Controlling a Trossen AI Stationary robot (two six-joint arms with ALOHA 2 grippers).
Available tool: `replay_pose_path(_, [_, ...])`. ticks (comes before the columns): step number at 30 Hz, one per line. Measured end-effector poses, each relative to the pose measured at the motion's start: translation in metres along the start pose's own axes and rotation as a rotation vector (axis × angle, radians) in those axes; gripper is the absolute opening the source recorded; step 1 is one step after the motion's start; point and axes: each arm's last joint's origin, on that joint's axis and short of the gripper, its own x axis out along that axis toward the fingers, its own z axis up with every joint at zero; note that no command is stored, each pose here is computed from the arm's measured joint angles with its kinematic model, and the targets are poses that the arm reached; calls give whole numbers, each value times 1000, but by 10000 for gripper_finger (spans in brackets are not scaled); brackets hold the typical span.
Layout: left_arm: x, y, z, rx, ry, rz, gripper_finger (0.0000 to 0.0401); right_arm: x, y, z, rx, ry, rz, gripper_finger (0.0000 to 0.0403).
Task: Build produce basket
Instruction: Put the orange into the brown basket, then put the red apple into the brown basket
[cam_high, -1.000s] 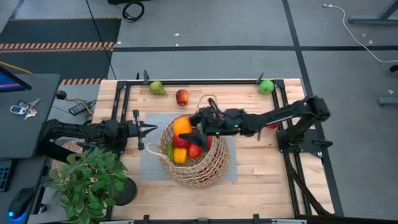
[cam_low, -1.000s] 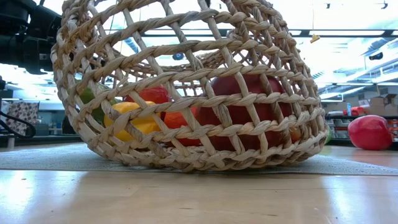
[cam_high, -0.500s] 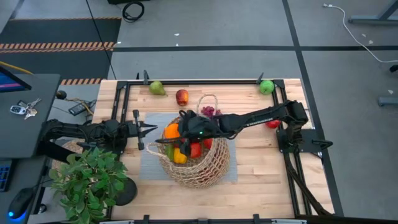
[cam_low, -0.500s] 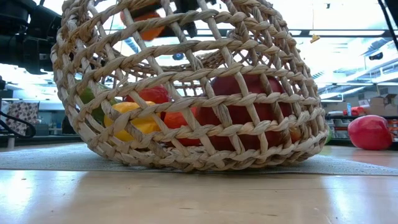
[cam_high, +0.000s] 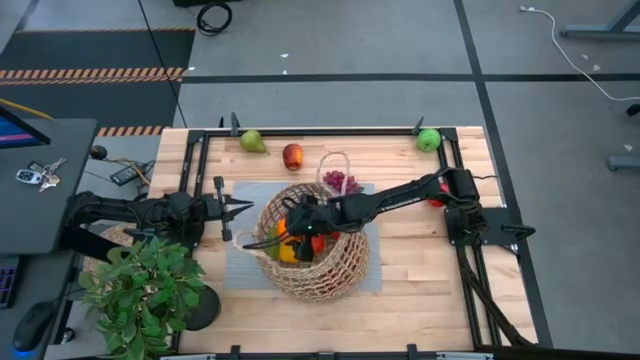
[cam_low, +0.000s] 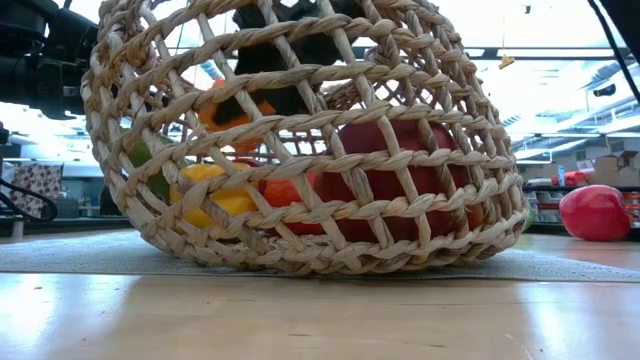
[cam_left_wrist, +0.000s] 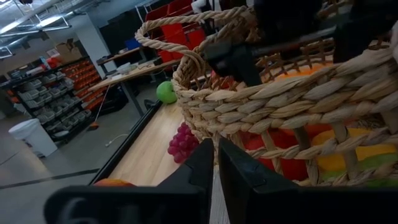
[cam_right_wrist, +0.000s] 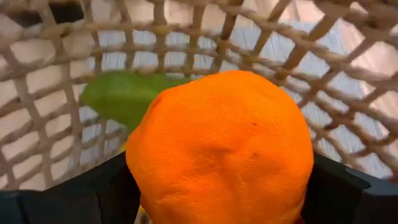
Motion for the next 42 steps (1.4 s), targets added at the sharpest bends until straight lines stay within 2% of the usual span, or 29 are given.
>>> replay_pose_path(13, [0, 0, 0, 0, 0, 0, 35, -2, 5, 2, -14, -1, 121, 347])
replay_pose_path(27, [0, 0, 0, 0, 0, 0, 30, -2, 5, -1, -4, 29, 119, 349])
replay_pose_path(35, [0, 0, 0, 0, 0, 0, 34, -1, -3, 0, 54, 37, 146, 395])
replay_pose_path(40, [0, 0, 0, 0, 0, 0, 29, -5, -7, 4, 70, 37, 182, 386])
replay_pose_path(42, [0, 0, 0, 0, 0, 0, 28, -13, -8, 15, 96, 9, 175, 385])
